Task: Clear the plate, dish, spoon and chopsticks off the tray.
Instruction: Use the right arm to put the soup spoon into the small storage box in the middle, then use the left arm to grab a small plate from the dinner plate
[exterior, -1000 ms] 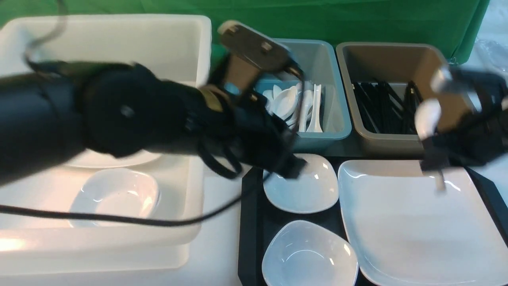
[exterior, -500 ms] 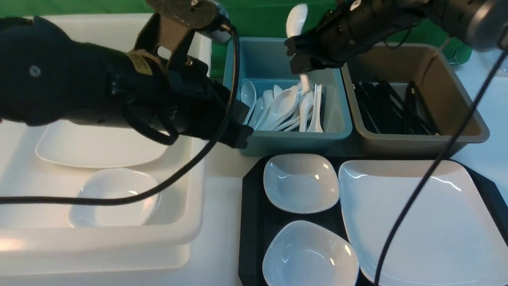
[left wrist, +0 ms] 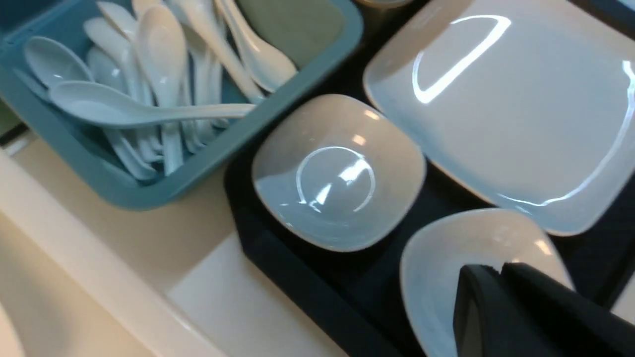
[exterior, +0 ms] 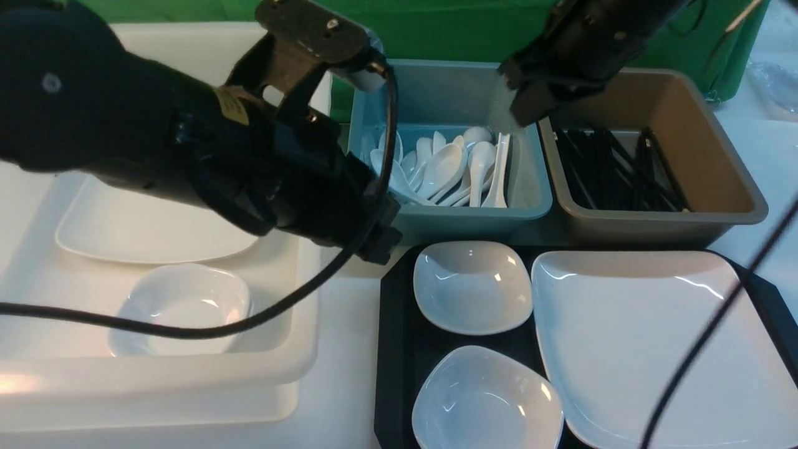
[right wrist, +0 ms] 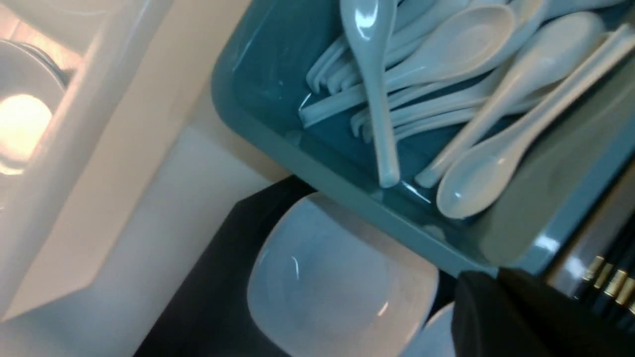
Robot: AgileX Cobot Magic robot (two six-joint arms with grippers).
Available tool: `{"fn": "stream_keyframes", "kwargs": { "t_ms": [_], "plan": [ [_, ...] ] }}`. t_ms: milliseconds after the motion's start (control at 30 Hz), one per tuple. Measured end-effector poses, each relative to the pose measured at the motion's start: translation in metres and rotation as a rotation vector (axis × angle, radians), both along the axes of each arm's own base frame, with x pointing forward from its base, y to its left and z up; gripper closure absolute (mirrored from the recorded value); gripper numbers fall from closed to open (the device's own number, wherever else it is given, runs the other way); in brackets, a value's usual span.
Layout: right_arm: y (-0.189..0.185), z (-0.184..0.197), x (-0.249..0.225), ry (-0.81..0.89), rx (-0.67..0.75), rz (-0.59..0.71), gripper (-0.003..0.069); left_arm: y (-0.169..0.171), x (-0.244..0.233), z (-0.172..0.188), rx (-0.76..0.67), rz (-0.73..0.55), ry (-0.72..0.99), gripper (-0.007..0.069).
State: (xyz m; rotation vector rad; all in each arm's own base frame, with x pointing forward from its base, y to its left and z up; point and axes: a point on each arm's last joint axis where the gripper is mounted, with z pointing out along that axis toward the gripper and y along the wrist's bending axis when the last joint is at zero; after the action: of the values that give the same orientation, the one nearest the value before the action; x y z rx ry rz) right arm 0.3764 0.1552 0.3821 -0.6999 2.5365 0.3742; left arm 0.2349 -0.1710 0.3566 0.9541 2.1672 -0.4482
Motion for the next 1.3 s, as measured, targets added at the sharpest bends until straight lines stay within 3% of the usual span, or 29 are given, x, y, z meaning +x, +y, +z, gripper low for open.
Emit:
{"fn": "stream_keyframes", "kwargs": {
  "t_ms": [100, 200, 333, 500, 867, 1000, 1133, 1300],
  "plan": [
    [-0.023, 0.035, -0.047, -0.055, 0.01, -0.015, 0.0628, -0.009, 0.001, 0.011, 0.047, -0.031, 0.03, 0.0611],
    [-0.04, 0.044, -0.097, -0.062, 0.007, -0.009, 0.0631, -0.029, 0.0, 0.015, 0.134, -0.099, 0.039, 0.0611],
    [-0.057, 0.029, -0.146, -0.063, 0.005, -0.014, 0.0631, -0.058, -0.003, 0.0, 0.235, -0.155, 0.085, 0.0611],
    [-0.084, -0.025, -0.222, -0.052, 0.011, -0.062, 0.0631, -0.102, 0.001, -0.061, 0.38, -0.207, 0.273, 0.0611],
    [-0.105, -0.061, -0.284, -0.058, 0.052, -0.122, 0.0634, -0.125, 0.021, -0.124, 0.475, -0.215, 0.354, 0.0575],
    [-0.106, -0.064, -0.288, -0.048, 0.068, -0.145, 0.0634, -0.128, 0.03, -0.137, 0.496, -0.187, 0.31, 0.0459],
    [-0.106, -0.065, -0.288, -0.04, 0.07, -0.139, 0.0636, -0.131, 0.038, -0.148, 0.5, -0.144, 0.28, 0.0271],
    [-0.105, -0.065, -0.288, -0.053, 0.065, -0.122, 0.0635, -0.133, 0.042, -0.153, 0.486, -0.124, 0.275, 0.0132]
  ]
}}
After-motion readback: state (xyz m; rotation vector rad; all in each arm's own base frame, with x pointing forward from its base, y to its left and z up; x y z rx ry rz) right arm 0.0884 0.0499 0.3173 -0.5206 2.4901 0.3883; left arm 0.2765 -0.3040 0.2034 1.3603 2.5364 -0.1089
